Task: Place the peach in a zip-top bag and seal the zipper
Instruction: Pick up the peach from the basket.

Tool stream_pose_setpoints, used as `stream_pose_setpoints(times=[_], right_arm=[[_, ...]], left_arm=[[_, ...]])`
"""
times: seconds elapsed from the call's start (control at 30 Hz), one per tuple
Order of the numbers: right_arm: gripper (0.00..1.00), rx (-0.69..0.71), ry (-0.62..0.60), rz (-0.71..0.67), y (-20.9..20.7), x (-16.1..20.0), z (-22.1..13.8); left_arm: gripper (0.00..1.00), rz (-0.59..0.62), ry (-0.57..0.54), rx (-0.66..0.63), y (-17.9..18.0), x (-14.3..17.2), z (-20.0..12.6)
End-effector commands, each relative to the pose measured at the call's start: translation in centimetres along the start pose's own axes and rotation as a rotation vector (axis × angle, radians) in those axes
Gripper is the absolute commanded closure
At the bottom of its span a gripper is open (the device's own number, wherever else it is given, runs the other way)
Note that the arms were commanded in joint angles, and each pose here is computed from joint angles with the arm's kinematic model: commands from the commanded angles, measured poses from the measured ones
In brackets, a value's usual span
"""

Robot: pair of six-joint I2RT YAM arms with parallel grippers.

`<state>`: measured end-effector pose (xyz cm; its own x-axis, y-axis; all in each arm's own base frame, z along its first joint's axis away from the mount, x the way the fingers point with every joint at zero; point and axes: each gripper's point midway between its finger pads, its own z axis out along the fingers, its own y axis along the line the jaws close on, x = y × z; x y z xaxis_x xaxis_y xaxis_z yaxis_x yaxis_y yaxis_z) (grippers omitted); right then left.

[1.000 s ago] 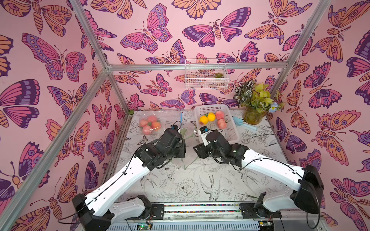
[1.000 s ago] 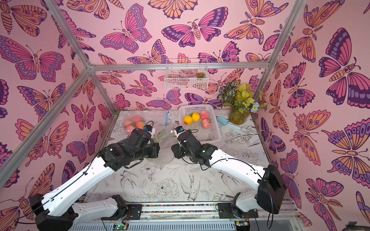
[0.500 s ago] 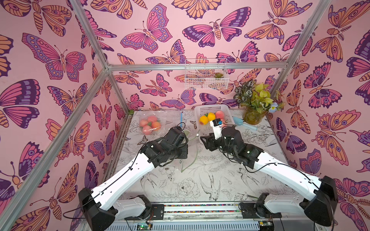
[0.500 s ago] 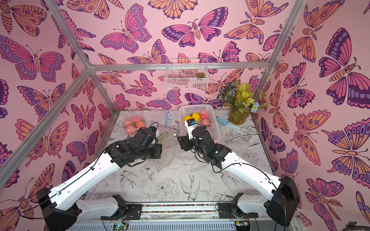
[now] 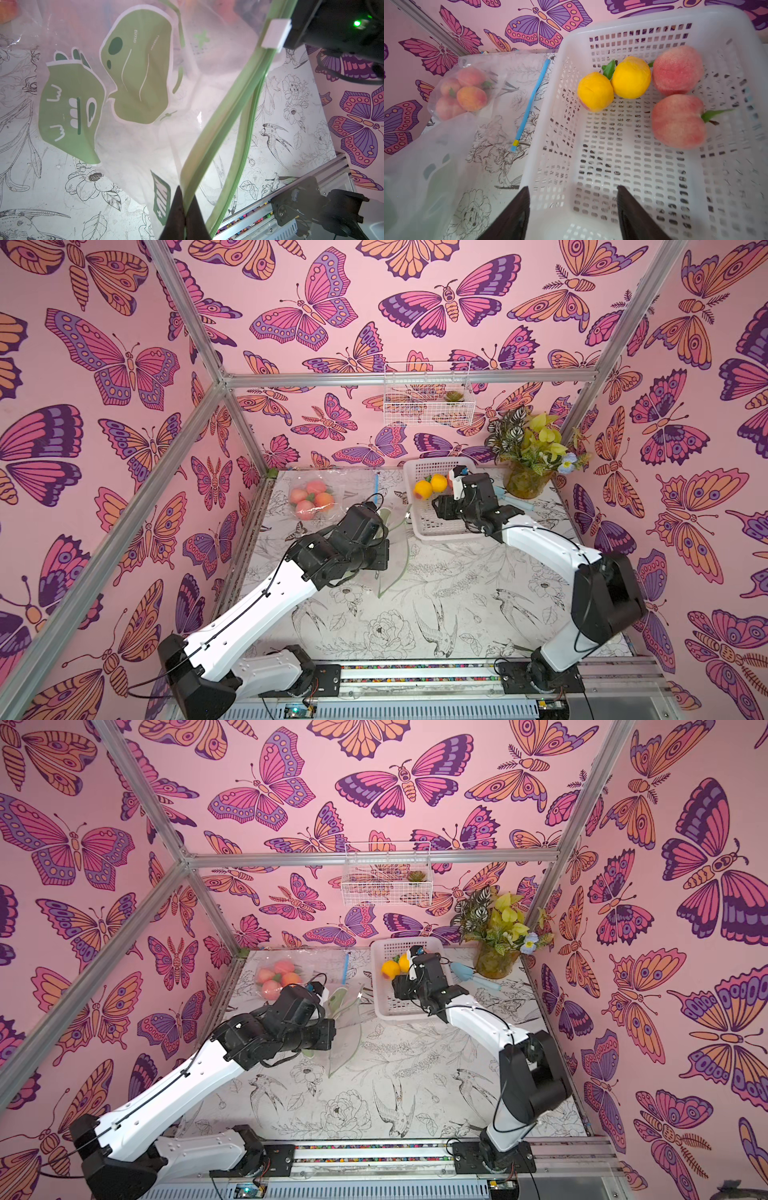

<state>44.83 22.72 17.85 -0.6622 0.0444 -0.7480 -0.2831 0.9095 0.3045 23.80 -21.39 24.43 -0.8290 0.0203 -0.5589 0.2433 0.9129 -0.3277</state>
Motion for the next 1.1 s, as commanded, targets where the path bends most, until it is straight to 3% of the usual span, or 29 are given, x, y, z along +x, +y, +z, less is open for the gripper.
stream_pose_setpoints(times=[0.0,0.27,0.53,1.07], right_arm=[[0.33,-0.063,0.061,-0.038,0.5,-0.3,2.1],[0.29,-0.063,0.123,-0.054,-0.7,-0.5,7.8],[0.16,-0.023,0.147,-0.050,-1.7,-0.6,11.4],[0.14,0.099,0.177,-0.019,-4.2,-0.8,16.2]], left_arm=[[1.00,0.020,-0.012,-0.015,0.5,0.2,-0.5],[1.00,0.030,-0.030,-0.034,1.0,0.1,-0.6],[1.00,0.041,-0.023,-0.034,0.9,0.2,-0.3],[1.00,0.058,-0.028,-0.041,1.1,0.2,-0.4]])
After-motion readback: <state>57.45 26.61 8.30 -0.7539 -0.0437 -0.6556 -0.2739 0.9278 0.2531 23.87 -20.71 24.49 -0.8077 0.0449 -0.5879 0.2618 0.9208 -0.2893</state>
